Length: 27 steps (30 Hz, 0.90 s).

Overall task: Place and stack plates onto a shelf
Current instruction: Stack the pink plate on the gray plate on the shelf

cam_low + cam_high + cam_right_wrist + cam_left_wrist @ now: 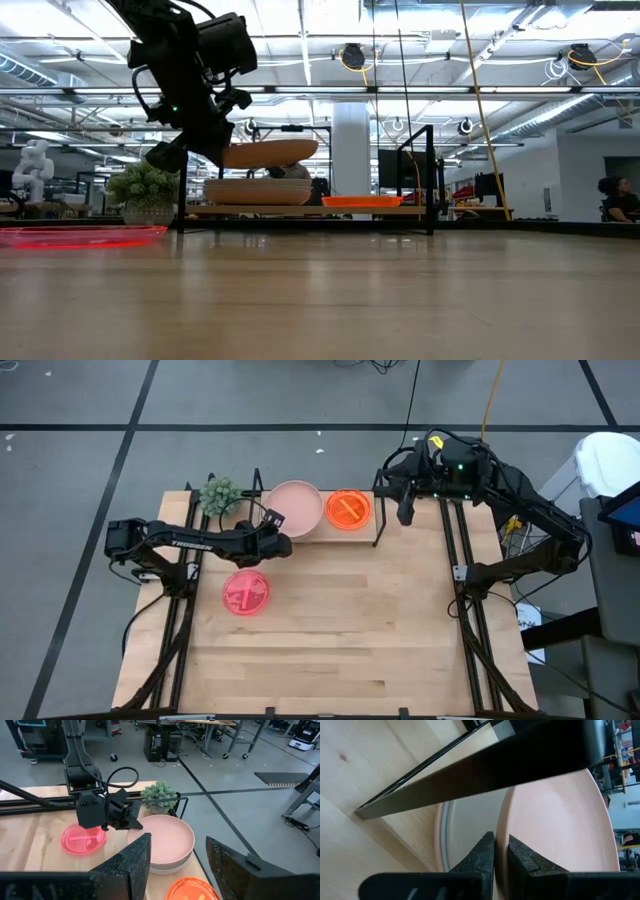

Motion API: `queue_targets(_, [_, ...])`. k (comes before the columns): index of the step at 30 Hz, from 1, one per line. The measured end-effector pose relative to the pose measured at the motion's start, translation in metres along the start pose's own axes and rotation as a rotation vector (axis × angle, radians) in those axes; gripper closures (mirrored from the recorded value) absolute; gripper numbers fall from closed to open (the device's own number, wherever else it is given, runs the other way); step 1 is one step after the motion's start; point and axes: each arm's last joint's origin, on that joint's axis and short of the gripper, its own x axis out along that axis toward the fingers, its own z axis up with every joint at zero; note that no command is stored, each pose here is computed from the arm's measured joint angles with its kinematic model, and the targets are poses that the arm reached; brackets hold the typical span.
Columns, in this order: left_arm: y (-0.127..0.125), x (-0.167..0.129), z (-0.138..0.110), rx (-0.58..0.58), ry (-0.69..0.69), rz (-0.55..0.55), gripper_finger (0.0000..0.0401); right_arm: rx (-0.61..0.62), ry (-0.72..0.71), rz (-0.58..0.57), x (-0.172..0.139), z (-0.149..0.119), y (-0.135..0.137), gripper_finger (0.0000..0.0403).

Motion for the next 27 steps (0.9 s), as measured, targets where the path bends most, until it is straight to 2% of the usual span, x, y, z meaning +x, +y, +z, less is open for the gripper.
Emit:
queue_targets(6, [-0.001,0.0,-0.001,-0.001,0.005,-0.007,0.0364,0.001,0.001,-0.001,0.0,0.0,0.0,0.023])
queue_targets(12, [-0.001,0.0,-0.001,-0.014,0.006,-0.01,0.0293,0.001,-0.001,0.007,0.0,0.0,0.0,0.023])
queue_targets(16, [-0.001,0.0,-0.001,-0.018,0.008,-0.01,0.0263,-0.001,-0.003,0.024,0.0,0.0,0.001,0.023])
queue_targets(27, [0.001,-0.014,-0.015,-0.051,0.11,-0.039,0.0251,-0.013,-0.004,0.028,0.0,0.0,0.001,0.023])
